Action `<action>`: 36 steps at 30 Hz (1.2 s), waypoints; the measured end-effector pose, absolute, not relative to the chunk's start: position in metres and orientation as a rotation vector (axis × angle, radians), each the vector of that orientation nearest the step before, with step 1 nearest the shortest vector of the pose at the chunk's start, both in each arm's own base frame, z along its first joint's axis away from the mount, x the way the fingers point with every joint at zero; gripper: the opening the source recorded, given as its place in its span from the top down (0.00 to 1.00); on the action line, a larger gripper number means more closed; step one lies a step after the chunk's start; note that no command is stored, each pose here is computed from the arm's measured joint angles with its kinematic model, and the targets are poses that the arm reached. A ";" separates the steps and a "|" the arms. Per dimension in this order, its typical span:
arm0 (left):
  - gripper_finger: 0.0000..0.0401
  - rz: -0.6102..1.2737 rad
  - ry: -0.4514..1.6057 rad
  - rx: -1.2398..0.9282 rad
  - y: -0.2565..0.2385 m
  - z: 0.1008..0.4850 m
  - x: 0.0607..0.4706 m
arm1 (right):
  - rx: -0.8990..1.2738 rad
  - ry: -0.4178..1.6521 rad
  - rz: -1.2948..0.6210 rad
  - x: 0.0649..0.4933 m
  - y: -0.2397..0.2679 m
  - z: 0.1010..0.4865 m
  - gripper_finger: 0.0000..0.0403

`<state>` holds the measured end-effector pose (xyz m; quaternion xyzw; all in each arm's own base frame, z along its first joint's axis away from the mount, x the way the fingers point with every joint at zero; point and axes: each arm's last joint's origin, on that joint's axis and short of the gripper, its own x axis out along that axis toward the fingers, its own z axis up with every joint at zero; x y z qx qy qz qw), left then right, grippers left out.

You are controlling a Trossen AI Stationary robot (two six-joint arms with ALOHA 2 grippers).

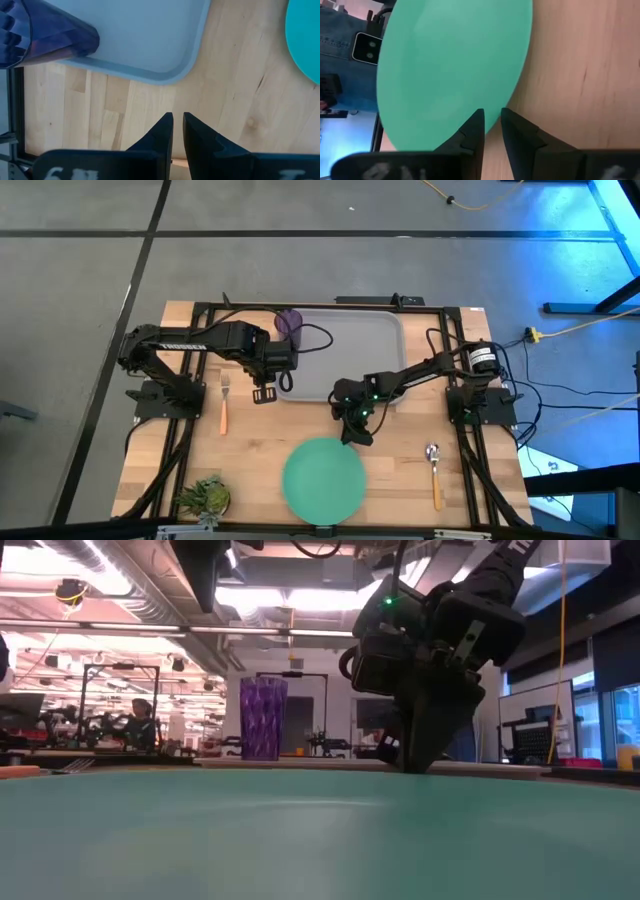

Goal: Pick and place plate/cup/fork/spoon on tray
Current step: Put the green plate on the gray tray to the bottom right of the purple cup

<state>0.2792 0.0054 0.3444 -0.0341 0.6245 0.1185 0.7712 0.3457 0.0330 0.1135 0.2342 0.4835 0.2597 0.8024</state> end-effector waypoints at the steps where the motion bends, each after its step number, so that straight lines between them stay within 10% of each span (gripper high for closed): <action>1: 0.91 0.257 1.354 -0.074 0.005 0.344 0.279 | 0.502 1.036 0.558 0.346 0.033 0.114 0.82; 36: 0.91 0.259 1.354 -0.076 0.005 0.344 0.279 | 0.493 1.033 0.506 0.352 0.031 0.118 0.82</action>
